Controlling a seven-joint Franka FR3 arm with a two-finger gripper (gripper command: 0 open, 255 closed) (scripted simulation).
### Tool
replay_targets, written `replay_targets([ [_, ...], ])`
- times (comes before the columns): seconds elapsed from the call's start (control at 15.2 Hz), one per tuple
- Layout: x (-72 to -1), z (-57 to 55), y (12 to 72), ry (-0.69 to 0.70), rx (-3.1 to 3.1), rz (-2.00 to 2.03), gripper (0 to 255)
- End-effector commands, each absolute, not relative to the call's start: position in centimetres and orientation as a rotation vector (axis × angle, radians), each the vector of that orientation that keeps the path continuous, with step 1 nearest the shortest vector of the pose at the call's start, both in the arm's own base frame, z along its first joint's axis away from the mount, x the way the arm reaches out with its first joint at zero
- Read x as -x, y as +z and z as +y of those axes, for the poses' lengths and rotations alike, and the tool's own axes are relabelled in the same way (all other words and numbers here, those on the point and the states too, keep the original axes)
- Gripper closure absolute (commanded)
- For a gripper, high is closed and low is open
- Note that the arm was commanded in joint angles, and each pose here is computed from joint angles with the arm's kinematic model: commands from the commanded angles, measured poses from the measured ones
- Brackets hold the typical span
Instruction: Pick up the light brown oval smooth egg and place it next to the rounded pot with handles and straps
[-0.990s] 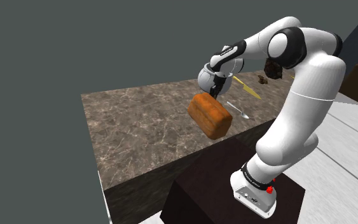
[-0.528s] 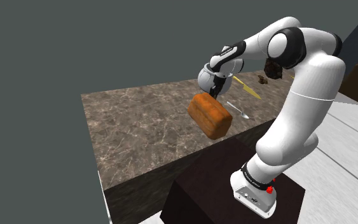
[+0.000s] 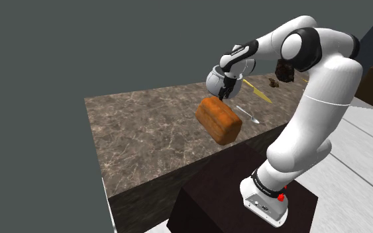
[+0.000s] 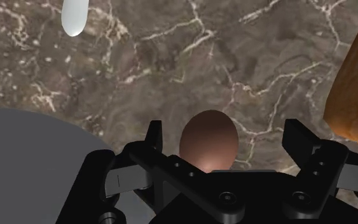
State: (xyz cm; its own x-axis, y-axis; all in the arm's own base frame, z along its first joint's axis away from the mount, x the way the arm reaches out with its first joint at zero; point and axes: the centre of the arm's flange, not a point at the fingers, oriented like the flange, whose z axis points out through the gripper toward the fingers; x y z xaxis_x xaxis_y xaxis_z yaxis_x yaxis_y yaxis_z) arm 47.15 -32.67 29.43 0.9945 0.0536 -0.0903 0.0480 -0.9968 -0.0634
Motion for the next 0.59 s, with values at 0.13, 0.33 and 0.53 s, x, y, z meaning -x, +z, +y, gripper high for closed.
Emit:
replay_targets([
  [0.13,-47.6,-32.7,32.8,0.143,3.076,-0.078,0],
  [0.33,-47.6,-32.7,32.8,0.143,3.076,-0.078,0],
  [0.53,-47.6,-32.7,32.8,0.143,3.076,-0.078,0],
])
